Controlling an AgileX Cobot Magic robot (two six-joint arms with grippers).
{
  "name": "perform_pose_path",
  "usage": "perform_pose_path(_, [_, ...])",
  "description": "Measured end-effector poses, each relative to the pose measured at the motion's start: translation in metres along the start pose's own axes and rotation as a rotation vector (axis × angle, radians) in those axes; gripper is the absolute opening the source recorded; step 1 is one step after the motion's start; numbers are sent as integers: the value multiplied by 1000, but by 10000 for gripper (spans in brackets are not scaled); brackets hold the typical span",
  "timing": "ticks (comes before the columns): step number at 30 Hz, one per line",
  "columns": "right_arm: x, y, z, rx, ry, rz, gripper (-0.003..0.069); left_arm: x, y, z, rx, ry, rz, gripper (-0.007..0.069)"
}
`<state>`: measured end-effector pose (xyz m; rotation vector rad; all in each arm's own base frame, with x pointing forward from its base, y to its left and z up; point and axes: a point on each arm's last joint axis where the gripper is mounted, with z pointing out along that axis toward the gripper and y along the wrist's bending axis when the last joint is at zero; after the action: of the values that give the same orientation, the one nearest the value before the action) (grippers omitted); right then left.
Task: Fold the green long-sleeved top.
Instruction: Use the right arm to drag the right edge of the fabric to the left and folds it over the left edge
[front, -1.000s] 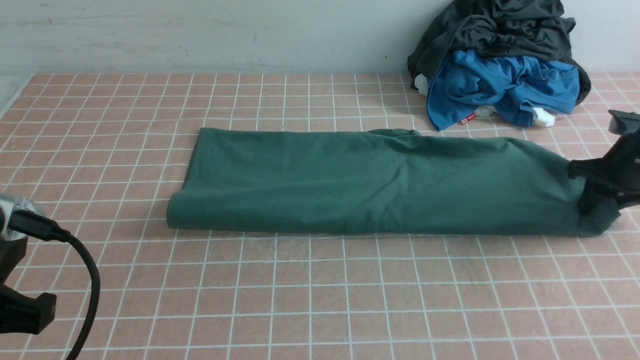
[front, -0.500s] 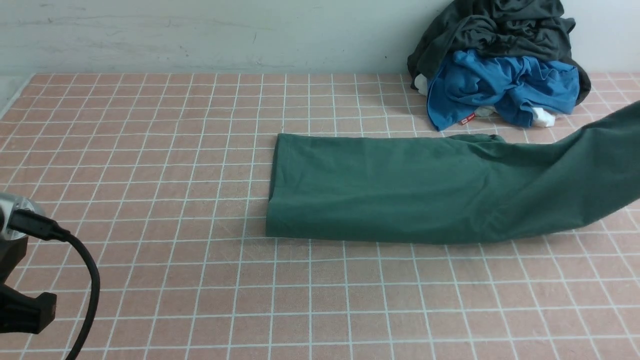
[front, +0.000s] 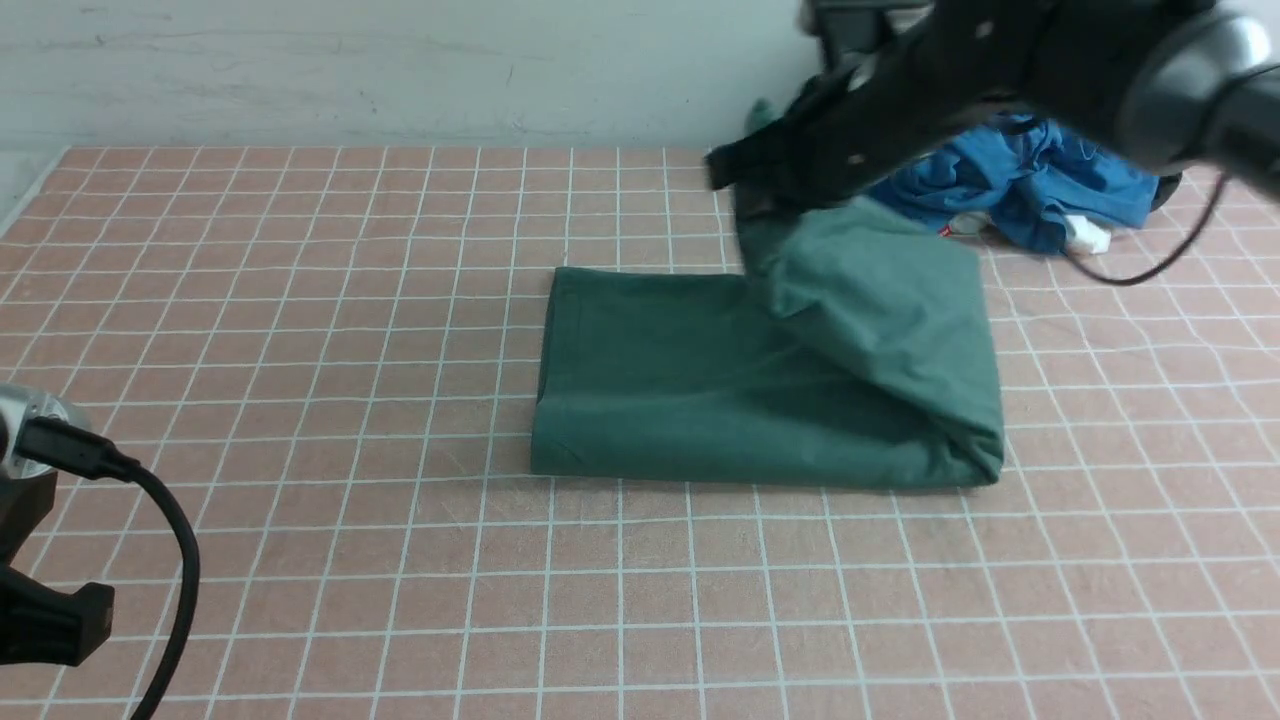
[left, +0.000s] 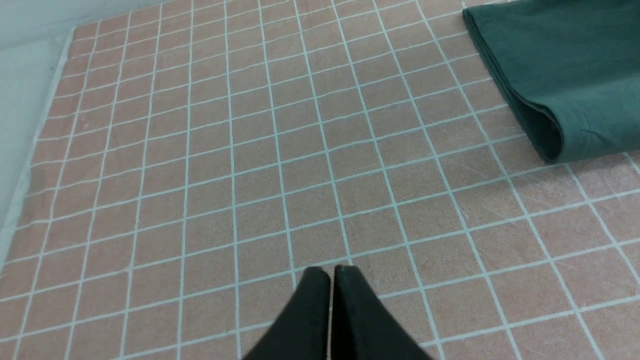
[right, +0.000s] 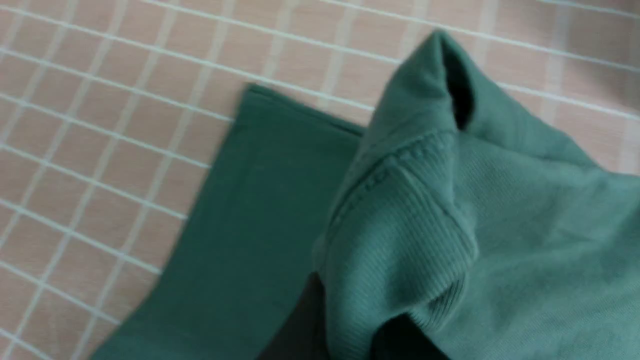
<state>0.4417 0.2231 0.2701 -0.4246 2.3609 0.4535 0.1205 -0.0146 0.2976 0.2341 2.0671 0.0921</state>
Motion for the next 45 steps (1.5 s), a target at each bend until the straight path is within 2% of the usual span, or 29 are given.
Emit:
perform_pose_path(3, [13,18,26,-30,21,-23,31,0,0,0,0,0,0,-3])
perform_pose_path(7, [33,37,56,-55,56,-43,103,0,0,0,0,0,0,-3])
perform_pose_path(8, [34,40,58,-60,53,-45,144,0,0,0,0,0,0,-3])
perform_pose_path(12, [23,45,50,-75,25,-49,302,0,0,0,0,0,0,-3])
perform_pose_path(15, [10,50,37,-82,17,-71,364,0,0,0,0,0,0,-3])
perform_pose_path(17, [-3,53,23,-75,6,-104,378,0,0,0,0,0,0,-3])
perform_pose_path(21, [-10,53,11,-48,1,-147,345,0,0,-1,0,-5,-1,-3])
perform_pose_path(23, [-7,52,17,-47,25,-145,279,0,1,-6,-2,-31,-7,-3])
perform_pose_path(25, [-1,52,25,-57,53,-130,244,0,2,-12,-4,-54,-12,-3])
perform_pose_path(28, [28,61,67,-115,157,-84,109,1,7,-34,-16,-161,-22,-3])
perform_pose_path(29, [30,63,69,-123,164,-82,102,1,8,-35,-18,-167,-23,-3])
perform_pose_path(30, [46,72,88,-146,202,-88,53,5,10,-43,-28,-211,-17,-3])
perform_pose_path(32, [63,82,106,-163,236,-118,13,12,12,-52,-38,-267,-15,-3])
perform_pose_path(35, [71,92,110,-175,252,-159,-9,22,13,-64,-46,-337,-22,-3])
perform_pose_path(39, [57,100,88,-167,223,-247,-13,38,13,-74,-48,-432,-31,-3])
perform_pose_path(41, [32,104,46,-125,162,-381,-13,52,12,-77,-48,-489,-36,-3])
perform_pose_path(42, [30,104,42,-121,155,-393,-13,52,12,-77,-49,-492,-35,-3])
perform_pose_path(45, [-3,105,-32,-38,69,-552,-13,59,11,-74,-62,-542,1,-3])
